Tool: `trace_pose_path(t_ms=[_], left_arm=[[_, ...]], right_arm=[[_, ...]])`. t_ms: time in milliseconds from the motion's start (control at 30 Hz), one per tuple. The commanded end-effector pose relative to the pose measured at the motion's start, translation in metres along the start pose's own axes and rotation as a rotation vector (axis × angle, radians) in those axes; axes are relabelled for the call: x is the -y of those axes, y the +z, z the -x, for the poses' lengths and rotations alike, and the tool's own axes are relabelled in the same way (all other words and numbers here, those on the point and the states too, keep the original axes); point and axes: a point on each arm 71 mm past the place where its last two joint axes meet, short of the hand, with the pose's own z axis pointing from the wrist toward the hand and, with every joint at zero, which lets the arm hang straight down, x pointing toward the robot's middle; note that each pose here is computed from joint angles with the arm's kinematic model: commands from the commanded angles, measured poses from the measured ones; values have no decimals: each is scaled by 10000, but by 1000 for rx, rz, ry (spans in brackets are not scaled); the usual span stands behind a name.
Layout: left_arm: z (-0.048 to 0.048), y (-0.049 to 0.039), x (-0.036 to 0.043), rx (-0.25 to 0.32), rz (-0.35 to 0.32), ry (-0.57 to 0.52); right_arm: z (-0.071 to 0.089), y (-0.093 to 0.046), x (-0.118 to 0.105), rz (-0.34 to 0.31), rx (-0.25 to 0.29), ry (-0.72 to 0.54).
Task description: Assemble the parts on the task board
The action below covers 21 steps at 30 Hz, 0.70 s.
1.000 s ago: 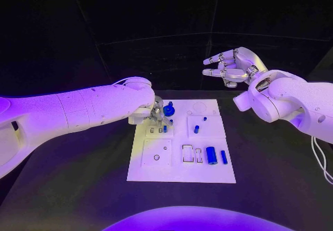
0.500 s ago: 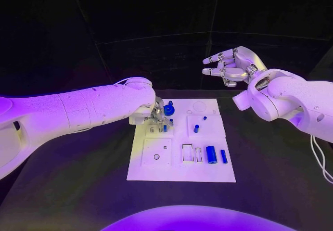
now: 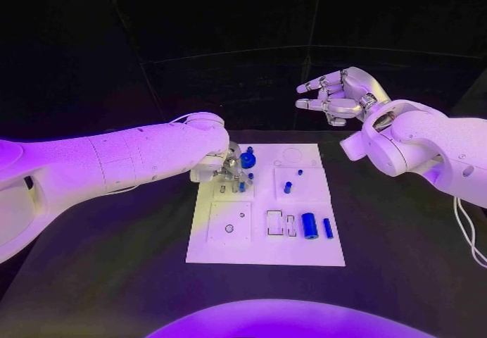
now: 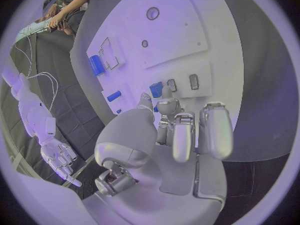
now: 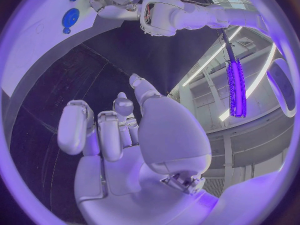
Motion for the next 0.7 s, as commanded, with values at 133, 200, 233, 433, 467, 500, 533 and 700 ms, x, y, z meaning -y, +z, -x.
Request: trace_pose_path(t_ms=[133, 200, 233, 433, 467, 500, 533, 700], left_arm=[[-8, 2, 9, -13, 0, 5], [-11, 3, 11, -15, 0, 5], [-12, 3, 11, -16, 0, 6], [-17, 5, 15, -20, 0, 7], [-17, 6, 15, -20, 0, 7], [-17, 6, 16, -20, 0, 6], [-17, 6, 16, -21, 0, 6], [-18, 8, 16, -23, 0, 1]], right_arm=[[0, 13, -14, 5, -7, -1], [-5, 16, -14, 4, -9, 0], [-6, 18, -14, 4, -10, 0], [-13, 23, -14, 3, -12, 0], [-13, 23, -14, 3, -12, 0], [-14, 24, -15, 2, -12, 0], [-14, 24, -15, 2, -13, 0], [-16, 25, -15, 2, -13, 0]])
